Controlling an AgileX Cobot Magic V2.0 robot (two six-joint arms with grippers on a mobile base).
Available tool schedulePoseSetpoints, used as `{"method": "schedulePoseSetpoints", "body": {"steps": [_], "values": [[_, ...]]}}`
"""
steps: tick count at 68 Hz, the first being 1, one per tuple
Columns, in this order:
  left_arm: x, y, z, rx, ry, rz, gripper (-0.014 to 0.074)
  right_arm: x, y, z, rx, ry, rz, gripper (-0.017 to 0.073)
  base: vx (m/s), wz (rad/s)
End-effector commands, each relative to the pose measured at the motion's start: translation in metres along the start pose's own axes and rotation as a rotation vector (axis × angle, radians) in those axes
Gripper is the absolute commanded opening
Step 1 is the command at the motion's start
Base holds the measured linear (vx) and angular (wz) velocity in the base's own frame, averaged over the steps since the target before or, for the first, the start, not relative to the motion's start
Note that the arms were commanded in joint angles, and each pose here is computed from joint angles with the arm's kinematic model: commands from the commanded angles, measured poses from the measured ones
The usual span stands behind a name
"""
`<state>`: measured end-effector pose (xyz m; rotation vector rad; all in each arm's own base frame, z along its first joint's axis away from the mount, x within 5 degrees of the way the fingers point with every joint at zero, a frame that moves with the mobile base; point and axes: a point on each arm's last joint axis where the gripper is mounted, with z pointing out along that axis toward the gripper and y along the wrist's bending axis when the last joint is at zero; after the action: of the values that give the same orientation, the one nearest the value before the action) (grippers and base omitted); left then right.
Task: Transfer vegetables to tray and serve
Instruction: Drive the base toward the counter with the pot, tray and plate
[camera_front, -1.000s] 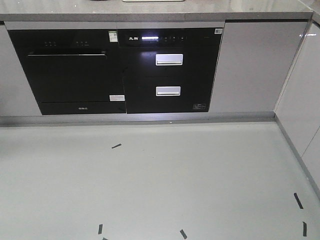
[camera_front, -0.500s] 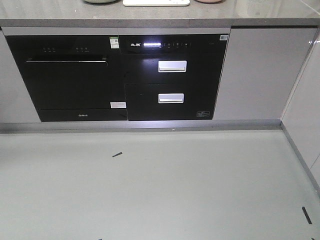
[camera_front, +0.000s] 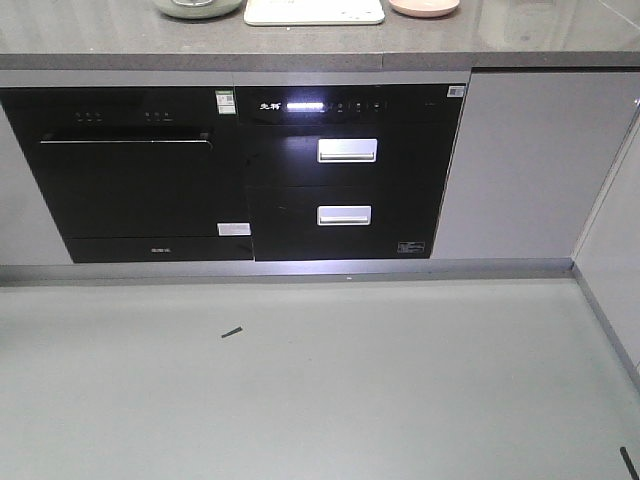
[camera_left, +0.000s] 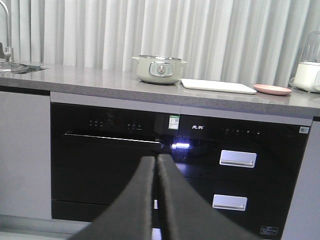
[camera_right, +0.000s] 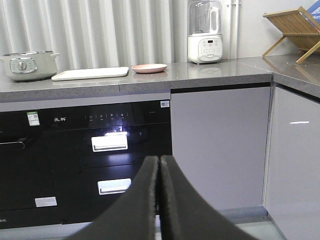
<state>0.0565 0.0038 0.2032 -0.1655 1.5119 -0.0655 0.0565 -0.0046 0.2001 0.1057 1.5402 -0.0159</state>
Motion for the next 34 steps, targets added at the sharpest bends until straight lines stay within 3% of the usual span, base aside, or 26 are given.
{"method": "schedulePoseSetpoints", "body": {"steps": [1, 34], "values": [[-0.0032, -0.0004, 0.0005, 0.009, -0.055, -0.01, -0.0006, -0.0041, 0.0006, 0.0, -0.005, -0.062, -0.01, -0.0004, 0.19, -0.03], [-0.0032, -0.0004, 0.0005, 0.009, -0.055, -0.01, -0.0006, -0.0041, 0.0006, 0.0, -0.005, -0.062, -0.01, -0.0004, 0.17, -0.05]]}}
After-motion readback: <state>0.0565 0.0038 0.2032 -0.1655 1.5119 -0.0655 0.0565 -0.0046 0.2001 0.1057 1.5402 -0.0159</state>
